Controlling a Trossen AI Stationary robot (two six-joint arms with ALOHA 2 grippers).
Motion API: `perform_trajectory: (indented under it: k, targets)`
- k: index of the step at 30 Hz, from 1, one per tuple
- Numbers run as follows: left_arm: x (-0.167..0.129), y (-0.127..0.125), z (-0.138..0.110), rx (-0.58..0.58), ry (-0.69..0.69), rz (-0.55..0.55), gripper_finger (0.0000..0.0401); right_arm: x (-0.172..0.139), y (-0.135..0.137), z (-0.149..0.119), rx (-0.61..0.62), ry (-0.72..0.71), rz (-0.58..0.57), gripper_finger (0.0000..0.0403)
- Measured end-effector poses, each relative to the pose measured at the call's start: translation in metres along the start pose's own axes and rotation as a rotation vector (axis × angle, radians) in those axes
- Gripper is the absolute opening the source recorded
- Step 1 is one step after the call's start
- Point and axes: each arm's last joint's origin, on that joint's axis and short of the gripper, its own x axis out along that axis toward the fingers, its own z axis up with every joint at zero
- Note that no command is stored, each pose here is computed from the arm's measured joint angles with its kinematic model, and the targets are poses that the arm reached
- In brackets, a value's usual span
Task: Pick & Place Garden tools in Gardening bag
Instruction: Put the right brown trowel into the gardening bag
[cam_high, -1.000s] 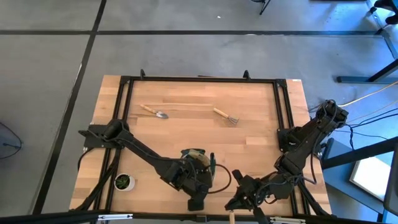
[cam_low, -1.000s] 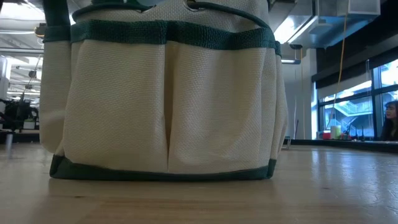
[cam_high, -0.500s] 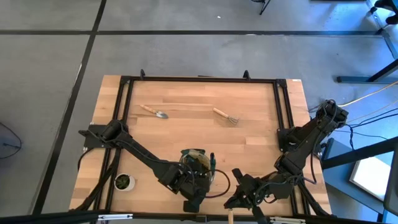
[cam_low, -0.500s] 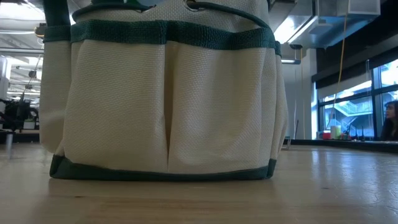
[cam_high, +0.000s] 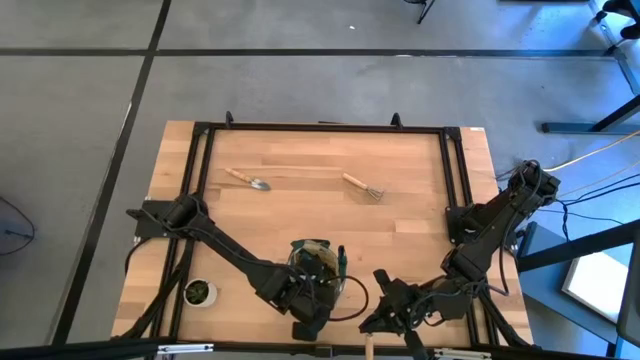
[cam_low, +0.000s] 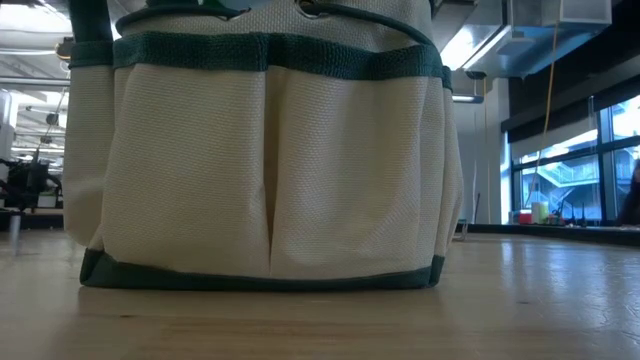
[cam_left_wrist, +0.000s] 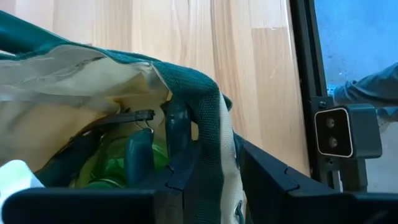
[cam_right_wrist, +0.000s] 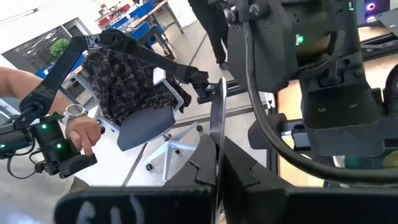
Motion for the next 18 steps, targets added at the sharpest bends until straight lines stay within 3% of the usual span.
perform_trajectory:
  k: [7,15,18]
  targets:
    - [0.006,0.000,-0.001,-0.024,0.015,0.004,0.0089,0.000,-0.001,0.001,0.000,-0.033,-0.045,0.0000]
    - [0.018,-0.002,-0.005,-0.061,0.053,-0.009,0.0014,0.000,-0.002,0.002,-0.012,-0.058,-0.083,0.0000]
    - [0.016,-0.003,-0.004,-0.098,0.053,-0.010,0.0005,0.000,-0.003,0.002,-0.054,-0.069,-0.109,0.0000]
